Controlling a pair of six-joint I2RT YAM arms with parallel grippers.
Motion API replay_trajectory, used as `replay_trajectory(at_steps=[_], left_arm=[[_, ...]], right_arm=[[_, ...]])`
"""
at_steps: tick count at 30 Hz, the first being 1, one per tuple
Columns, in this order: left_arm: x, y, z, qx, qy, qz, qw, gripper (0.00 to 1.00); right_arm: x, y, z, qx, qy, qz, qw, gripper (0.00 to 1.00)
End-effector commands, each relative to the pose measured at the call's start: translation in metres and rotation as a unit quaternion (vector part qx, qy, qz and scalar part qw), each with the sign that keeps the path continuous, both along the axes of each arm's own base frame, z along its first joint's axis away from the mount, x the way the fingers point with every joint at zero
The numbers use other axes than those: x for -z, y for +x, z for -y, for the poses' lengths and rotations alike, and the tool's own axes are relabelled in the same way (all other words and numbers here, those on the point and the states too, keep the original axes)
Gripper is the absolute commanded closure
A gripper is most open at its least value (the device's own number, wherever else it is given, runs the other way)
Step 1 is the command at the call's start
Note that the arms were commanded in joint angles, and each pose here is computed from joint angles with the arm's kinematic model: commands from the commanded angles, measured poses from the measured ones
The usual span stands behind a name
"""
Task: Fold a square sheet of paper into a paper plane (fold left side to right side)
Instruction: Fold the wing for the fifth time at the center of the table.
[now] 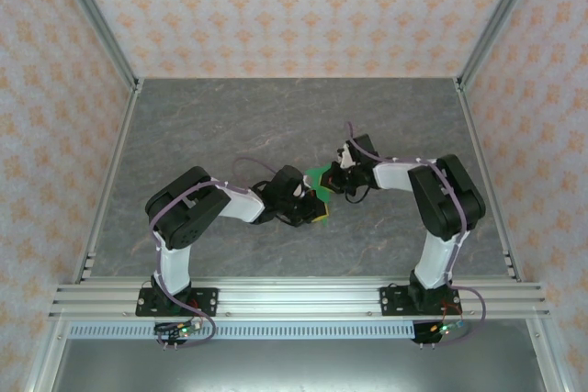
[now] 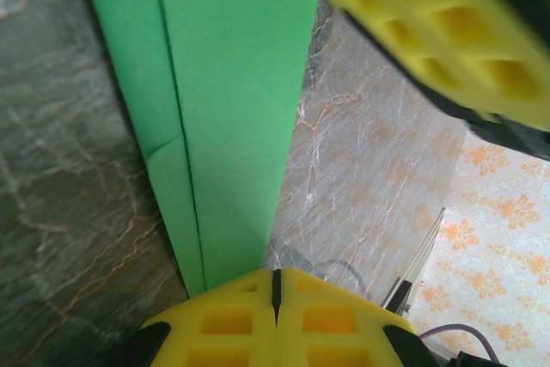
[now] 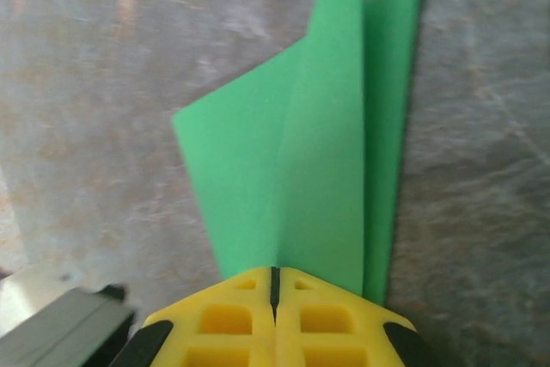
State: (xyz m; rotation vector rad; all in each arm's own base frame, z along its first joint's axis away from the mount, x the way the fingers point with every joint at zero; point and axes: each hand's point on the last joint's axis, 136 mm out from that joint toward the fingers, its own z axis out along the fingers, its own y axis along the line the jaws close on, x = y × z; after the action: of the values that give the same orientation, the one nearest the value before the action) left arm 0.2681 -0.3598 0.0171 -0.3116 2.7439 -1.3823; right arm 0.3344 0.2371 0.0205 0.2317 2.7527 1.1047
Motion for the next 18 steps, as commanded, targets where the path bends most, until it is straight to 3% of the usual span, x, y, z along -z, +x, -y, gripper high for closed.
replay_trajectory(at_steps=[1, 8, 18], left_arm=[[0.047, -0.033, -0.034, 0.0, 0.103, -0.063, 0.993, 1.0], [0.048, -0.046, -0.039, 0.021, 0.11, -0.074, 0.991, 1.0], [0.054, -0.072, -0.043, 0.05, 0.124, -0.089, 0.987, 1.0]], right_arm=[[0.014, 0.005, 0.008, 0.018, -0.033, -0.011, 0.999, 0.95], [0.041, -0.004, 0.022, 0.025, -0.091, -0.065, 0.993, 0.95], [0.043, -0.005, 0.025, 0.024, -0.101, -0.072, 0.992, 0.95]])
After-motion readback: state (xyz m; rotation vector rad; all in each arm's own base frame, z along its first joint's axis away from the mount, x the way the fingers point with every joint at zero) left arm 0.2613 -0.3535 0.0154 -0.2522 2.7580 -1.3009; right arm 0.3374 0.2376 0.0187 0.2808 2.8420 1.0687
